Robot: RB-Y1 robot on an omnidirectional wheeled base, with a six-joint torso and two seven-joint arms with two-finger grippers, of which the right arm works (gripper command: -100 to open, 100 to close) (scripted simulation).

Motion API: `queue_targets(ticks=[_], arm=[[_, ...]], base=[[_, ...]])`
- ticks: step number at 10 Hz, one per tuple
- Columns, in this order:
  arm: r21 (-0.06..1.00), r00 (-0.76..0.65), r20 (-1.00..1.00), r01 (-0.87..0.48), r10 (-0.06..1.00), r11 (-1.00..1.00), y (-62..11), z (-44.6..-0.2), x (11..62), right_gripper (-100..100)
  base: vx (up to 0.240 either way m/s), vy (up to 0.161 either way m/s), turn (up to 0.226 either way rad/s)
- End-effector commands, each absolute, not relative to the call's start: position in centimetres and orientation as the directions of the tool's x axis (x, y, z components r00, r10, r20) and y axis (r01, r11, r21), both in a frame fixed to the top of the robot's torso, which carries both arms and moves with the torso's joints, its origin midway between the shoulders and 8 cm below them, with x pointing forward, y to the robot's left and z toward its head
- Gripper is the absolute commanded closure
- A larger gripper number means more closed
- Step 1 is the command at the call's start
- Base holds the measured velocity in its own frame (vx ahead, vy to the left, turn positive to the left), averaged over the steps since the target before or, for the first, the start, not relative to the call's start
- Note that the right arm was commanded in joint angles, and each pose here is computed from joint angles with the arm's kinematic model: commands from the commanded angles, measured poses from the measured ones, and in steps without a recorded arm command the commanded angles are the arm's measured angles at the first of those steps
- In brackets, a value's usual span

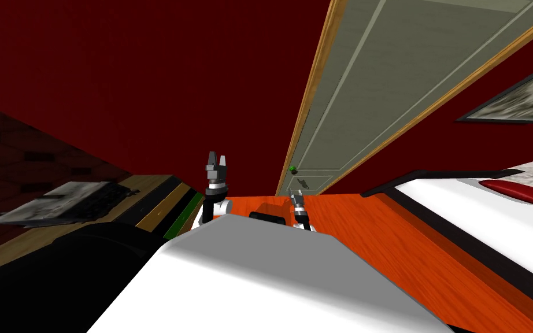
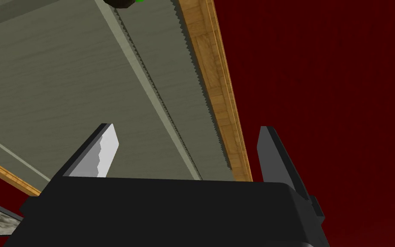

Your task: Pull the door open

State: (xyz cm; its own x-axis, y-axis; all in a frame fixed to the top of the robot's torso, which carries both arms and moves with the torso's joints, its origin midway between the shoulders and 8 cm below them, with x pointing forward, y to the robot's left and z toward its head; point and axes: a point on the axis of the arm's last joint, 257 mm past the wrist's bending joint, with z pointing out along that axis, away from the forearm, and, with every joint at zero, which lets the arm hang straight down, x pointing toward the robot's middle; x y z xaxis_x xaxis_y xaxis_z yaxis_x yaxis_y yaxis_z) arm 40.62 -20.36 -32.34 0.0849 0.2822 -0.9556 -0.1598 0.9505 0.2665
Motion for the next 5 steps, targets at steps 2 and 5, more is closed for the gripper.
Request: queue_targets(ticks=[2, 5], arm=[[0.221, 0.07, -0.97, -0.158, 0.234, 0.963, -20.1, -33.6, 40.4, -100], [0.175, 0.055, -0.981, -0.157, 0.186, 0.972, -19.7, -34.8, 40.1, -100]], base=[[0.086, -0.06, 0.022], [0.085, -0.061, 0.019]])
